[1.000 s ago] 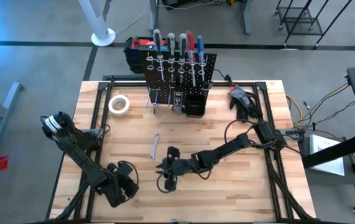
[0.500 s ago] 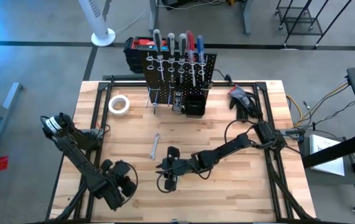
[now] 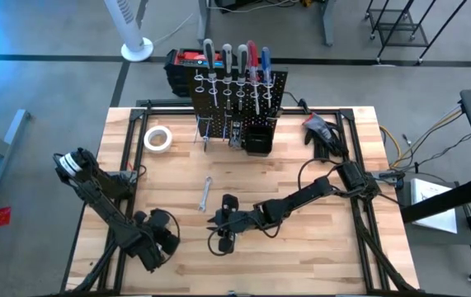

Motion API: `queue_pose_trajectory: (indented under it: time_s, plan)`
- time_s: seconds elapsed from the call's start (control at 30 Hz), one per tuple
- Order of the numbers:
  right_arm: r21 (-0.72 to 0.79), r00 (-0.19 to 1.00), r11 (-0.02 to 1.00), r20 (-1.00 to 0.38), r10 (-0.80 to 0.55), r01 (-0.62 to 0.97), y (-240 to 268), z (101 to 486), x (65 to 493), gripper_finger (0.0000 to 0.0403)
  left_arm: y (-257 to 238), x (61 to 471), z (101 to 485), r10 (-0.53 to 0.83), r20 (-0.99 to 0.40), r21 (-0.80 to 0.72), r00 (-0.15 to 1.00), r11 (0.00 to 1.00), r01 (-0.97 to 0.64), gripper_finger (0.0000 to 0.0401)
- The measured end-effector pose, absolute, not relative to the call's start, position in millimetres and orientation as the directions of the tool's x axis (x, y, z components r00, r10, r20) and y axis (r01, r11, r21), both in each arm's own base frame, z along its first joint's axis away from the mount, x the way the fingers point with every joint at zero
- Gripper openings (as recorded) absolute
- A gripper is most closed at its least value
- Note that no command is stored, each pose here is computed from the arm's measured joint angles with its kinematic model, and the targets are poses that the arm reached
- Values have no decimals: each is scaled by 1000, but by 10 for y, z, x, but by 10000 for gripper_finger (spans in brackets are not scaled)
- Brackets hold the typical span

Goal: Hang tools onto peg board
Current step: Hang the left wrench on the peg board

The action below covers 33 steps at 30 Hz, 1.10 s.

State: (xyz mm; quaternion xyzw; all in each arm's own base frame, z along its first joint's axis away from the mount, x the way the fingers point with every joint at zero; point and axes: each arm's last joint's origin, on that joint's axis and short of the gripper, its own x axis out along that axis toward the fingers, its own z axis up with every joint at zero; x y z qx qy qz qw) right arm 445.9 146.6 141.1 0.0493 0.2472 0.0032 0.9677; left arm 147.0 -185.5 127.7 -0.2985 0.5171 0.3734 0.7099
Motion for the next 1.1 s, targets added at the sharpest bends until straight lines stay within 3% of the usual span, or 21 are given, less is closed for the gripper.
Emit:
queue_pose_trajectory:
  time_s: [0.13,0.3,0.47,0.6,0.9,1.1]
  plan:
    - [98,875,995,-484,30,20,1465,1406,4456,87,-1850,1466,1251,214,-957,-49,195,546,-836,106]
    - [98,875,995,-484,29,21,1465,1404,4455,76,-1868,1491,1264,218,-947,-80,235,549,-832,19]
    - [101,874,995,-485,31,21,1475,1400,4450,66,-1889,1529,1290,242,-924,-114,296,567,-816,17]
    - [112,873,993,-486,38,20,1508,1412,4433,59,-1907,1595,1375,281,-861,-193,425,591,-783,1]
    - [73,880,997,-474,11,26,1614,1631,4306,41,-1754,1605,1643,461,-547,-270,698,693,-669,2]
    - [-22,883,996,-462,-83,83,1692,1827,4052,34,-1529,1645,1763,525,-447,-190,725,736,-650,2]
